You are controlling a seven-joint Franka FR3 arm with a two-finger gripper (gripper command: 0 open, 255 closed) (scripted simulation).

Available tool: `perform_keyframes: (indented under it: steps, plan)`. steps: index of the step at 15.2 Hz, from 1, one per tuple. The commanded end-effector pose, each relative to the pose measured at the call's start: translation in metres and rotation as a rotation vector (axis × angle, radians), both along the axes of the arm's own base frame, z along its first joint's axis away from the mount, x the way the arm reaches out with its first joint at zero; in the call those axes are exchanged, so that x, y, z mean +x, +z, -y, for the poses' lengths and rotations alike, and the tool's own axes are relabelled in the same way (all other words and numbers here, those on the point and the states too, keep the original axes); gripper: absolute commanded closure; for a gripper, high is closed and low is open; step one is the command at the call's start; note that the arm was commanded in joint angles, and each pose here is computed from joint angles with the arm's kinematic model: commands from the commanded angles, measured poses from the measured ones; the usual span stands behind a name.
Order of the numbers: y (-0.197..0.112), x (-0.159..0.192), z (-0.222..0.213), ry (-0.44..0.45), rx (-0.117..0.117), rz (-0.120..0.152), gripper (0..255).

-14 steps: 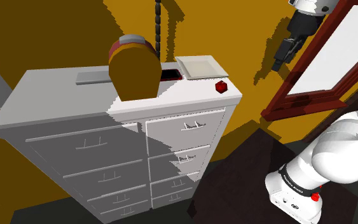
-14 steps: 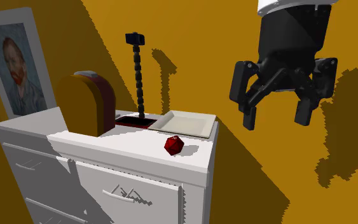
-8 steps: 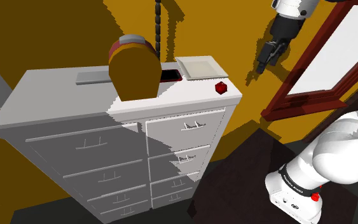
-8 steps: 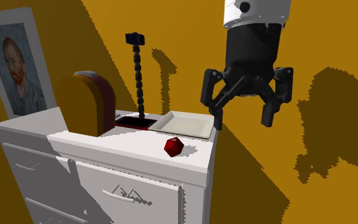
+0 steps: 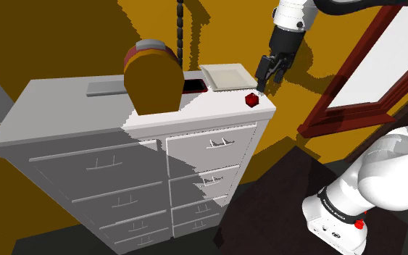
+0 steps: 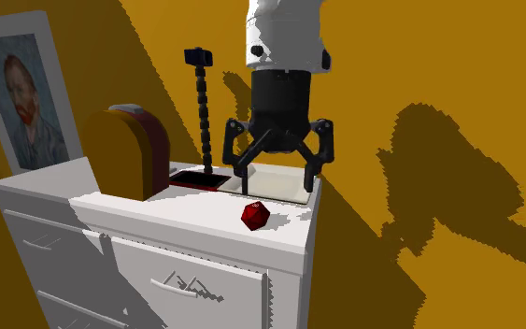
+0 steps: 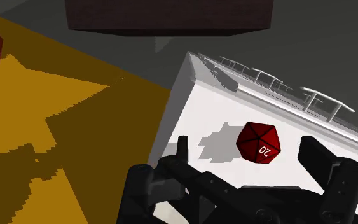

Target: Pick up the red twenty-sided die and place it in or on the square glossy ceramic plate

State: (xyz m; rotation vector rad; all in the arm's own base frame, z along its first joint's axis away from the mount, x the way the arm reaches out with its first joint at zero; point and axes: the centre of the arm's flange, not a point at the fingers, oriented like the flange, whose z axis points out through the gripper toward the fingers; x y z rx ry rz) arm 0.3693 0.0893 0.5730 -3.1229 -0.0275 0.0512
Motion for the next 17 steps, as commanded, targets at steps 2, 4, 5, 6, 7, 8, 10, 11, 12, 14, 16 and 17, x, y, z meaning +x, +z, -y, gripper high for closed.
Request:
perform_keyframes:
  steps: [2, 4, 5, 6, 7, 8, 10, 11, 12, 14, 16, 17]
  plan:
    - [-0.011, 0.021, -0.026, -0.001, 0.013, -0.001, 0]
    - [-0.021, 0.02, -0.026, -0.001, 0.013, -0.001, 0]
    - [-0.026, 0.02, -0.027, -0.001, 0.013, -0.001, 0]
    - [-0.032, 0.02, -0.027, -0.001, 0.013, -0.001, 0]
    - [-0.037, 0.02, -0.027, -0.001, 0.013, -0.001, 0]
    - [-0.042, 0.019, -0.027, -0.001, 0.013, -0.001, 0]
    - [-0.051, 0.019, -0.027, -0.001, 0.013, -0.001, 0]
    - [-0.051, 0.019, -0.027, -0.001, 0.013, -0.001, 0]
    - [-0.051, 0.019, -0.027, -0.001, 0.013, -0.001, 0]
    - [-0.051, 0.019, -0.027, -0.001, 0.013, -0.001, 0]
    - [-0.051, 0.019, -0.027, -0.001, 0.013, -0.001, 0]
    - [-0.05, 0.019, -0.027, -0.001, 0.013, -0.001, 0]
